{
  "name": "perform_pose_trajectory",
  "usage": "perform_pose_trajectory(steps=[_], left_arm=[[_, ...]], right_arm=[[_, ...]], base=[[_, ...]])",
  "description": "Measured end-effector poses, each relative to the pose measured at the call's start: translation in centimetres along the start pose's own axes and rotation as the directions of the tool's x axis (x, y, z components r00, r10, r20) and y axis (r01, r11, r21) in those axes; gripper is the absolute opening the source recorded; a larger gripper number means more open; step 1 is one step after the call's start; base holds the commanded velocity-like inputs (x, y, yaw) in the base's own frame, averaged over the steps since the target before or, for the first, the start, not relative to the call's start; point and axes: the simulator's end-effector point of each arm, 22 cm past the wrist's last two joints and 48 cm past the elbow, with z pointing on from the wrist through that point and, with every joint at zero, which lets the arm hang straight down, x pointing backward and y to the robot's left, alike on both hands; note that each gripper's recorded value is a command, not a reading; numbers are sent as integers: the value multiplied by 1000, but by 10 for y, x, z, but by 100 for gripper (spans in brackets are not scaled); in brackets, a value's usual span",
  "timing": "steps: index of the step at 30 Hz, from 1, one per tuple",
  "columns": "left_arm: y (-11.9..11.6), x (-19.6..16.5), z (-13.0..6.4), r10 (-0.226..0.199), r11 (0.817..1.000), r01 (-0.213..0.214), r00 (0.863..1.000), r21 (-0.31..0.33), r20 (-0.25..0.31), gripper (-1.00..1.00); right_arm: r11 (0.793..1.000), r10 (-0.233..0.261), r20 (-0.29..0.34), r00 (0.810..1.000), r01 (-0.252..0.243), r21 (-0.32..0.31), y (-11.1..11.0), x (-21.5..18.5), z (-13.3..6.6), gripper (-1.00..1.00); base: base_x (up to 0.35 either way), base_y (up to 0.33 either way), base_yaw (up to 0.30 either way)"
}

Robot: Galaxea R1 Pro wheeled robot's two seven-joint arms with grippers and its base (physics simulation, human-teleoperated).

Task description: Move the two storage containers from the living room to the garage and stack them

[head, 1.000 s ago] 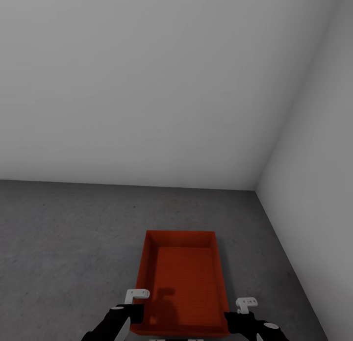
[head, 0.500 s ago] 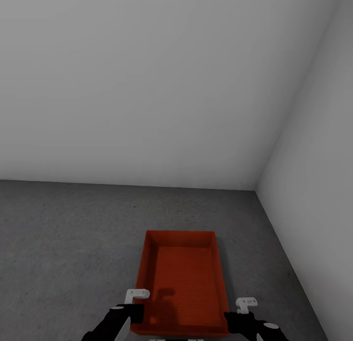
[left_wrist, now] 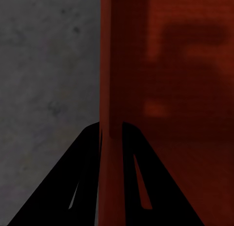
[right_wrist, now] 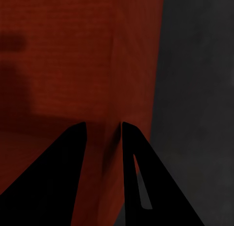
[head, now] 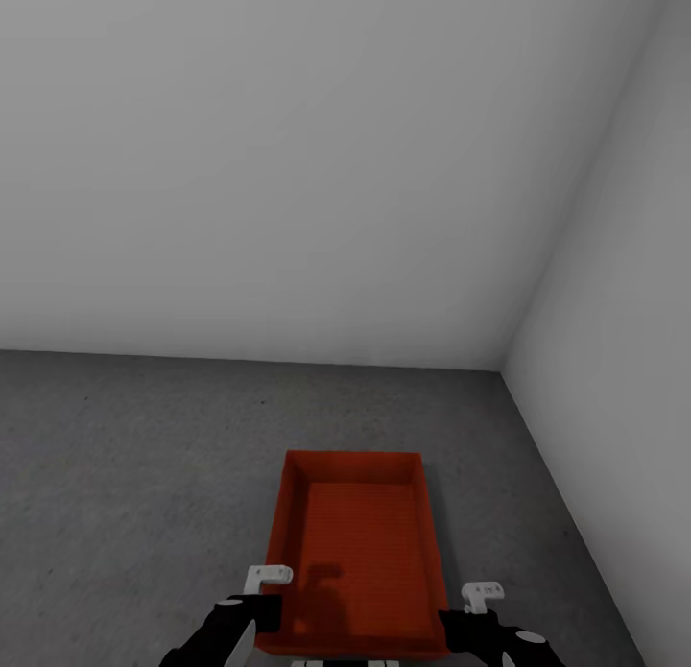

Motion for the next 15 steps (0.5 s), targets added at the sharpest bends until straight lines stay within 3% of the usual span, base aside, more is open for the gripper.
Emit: perform_pose_trajectory(steps=[15], left_arm=[[1,-1,0,4,1000,-4,1000,-1,0,-100]], right_arm=[[1000,4,0,1000,-4,-1,1,0,0,-100]], base=[[0,0,0]])
